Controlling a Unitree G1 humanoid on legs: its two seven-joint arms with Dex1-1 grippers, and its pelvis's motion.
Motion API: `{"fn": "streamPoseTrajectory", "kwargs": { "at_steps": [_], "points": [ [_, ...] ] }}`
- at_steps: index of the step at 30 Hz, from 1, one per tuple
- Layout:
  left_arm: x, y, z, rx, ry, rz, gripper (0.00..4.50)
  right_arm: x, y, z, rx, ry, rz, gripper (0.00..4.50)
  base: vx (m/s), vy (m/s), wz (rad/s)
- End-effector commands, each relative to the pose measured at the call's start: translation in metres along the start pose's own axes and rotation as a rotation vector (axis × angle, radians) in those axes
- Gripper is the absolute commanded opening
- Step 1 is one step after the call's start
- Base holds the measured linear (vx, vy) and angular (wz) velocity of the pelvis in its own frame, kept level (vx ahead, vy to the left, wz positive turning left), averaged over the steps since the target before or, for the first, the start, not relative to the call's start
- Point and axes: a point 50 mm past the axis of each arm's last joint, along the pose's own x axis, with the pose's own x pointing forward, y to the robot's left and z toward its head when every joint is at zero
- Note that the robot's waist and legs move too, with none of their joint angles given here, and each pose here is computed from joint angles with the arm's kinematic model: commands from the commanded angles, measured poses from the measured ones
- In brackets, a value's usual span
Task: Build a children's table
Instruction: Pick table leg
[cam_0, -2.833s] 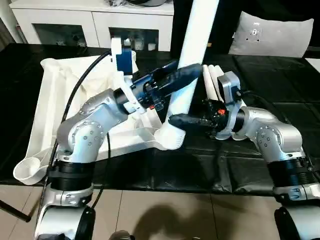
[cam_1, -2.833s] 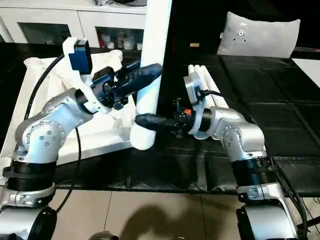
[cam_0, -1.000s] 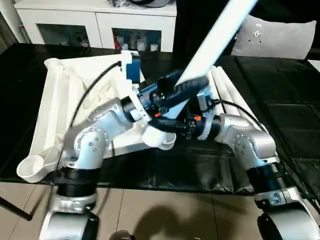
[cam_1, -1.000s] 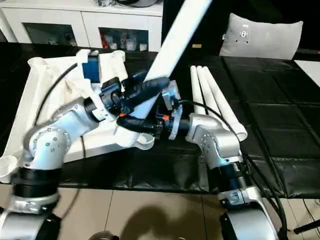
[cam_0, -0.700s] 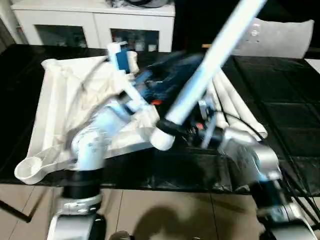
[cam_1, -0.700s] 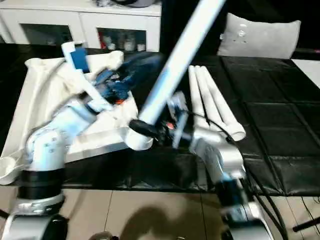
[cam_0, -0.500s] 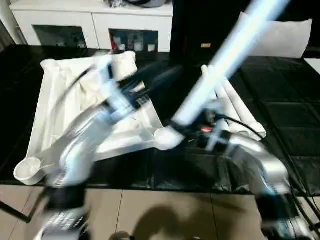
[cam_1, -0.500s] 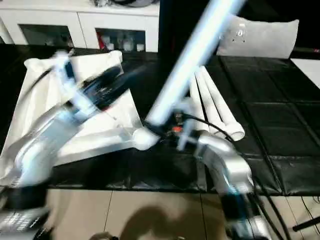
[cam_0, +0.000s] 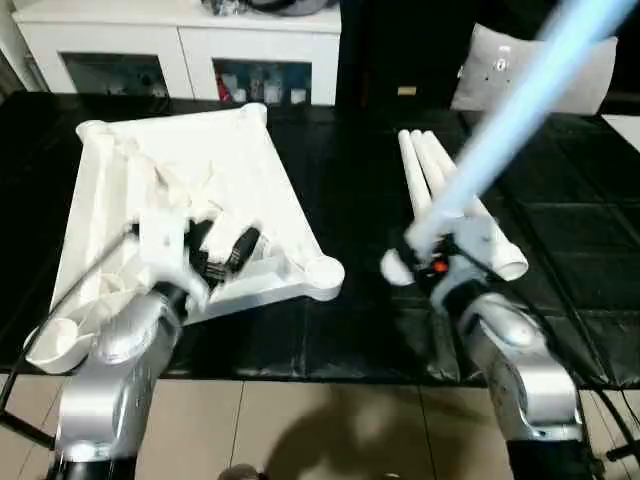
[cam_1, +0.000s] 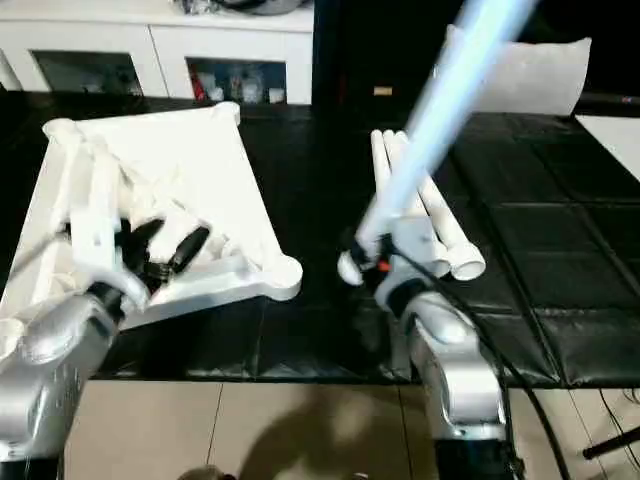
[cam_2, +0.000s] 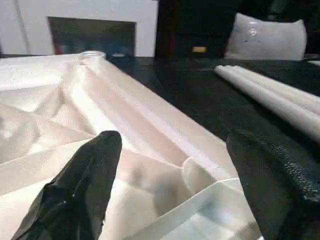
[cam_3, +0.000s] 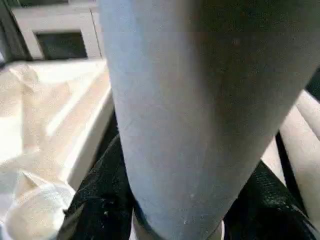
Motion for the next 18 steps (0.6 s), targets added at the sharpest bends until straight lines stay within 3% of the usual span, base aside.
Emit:
{"fn": "streamPoseTrajectory", "kwargs": {
  "at_steps": [1,10,18],
  "points": [
    [-0.0006,-0.0031,0.0060,0.030,-0.025,0.005,3.85,-0.0023,0.0032,0.0031,0.042,-0.021,0.019,1.89,0.000,0.000,0.00],
    [0.0008,-0.0059,0.0080,0.059,-0.031,0.011,3.85,0.0007,0.0070,0.0016,-0.002,-0.042,0.004,1.89,-0.009,0.076,0.03],
    [0.0038,-0.0087,0.0074,0.067,-0.024,0.005,3.85,0.0028,0.0061,-0.0016,0.023,-0.007,0.007,1.89,-0.021,0.052,0.00]
  ]
}}
